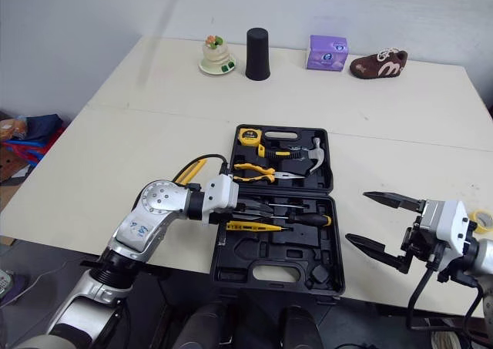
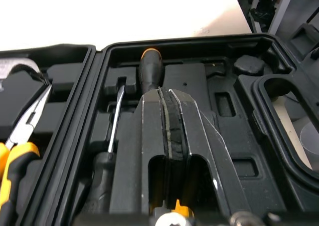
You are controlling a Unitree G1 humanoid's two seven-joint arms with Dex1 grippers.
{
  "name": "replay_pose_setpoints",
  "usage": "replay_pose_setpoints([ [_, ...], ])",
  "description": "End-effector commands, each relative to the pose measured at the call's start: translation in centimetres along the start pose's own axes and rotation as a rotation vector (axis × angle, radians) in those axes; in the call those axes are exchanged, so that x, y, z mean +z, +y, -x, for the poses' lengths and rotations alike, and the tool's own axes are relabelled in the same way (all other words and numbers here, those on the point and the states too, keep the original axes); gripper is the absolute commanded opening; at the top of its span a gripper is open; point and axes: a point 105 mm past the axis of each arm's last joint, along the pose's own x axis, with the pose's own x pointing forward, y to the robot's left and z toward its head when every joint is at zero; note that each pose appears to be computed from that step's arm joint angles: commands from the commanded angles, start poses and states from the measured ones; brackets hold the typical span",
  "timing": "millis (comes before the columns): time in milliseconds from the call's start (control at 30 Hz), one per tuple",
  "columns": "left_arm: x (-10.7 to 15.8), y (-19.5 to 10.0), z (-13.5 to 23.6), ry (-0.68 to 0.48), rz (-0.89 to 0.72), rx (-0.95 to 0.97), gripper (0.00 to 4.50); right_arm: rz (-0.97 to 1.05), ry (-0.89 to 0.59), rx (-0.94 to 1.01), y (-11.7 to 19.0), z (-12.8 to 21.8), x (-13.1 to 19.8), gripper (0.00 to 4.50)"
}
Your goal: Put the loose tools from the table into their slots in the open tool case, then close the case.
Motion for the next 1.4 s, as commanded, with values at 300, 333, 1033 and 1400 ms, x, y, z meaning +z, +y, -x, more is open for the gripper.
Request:
replay_pose_setpoints([
  [300,-1.3,-1.3,0.4,0.079,0.014,-0.068,0.09,0.012,-0.030,-0.014,1.2,-0.6,0.8,4.50],
  [333,-1.6,-1.2,0.5,0.088,0.027,-0.054,0.09,0.009,-0.032,-0.018,1.2,-0.7,0.8,4.50],
  [1033,-7.0,-2.3,1.3,0.376,0.185,-0.066,0.09,-0.008,-0.032,-0.038,1.8,-0.9,0.7,4.50],
  [1400,-5.5,-1.4,1.9,0.268,0.076,-0.039,0.09,-0.002,-0.012,-0.061,1.3,0.1,0.5,4.50],
])
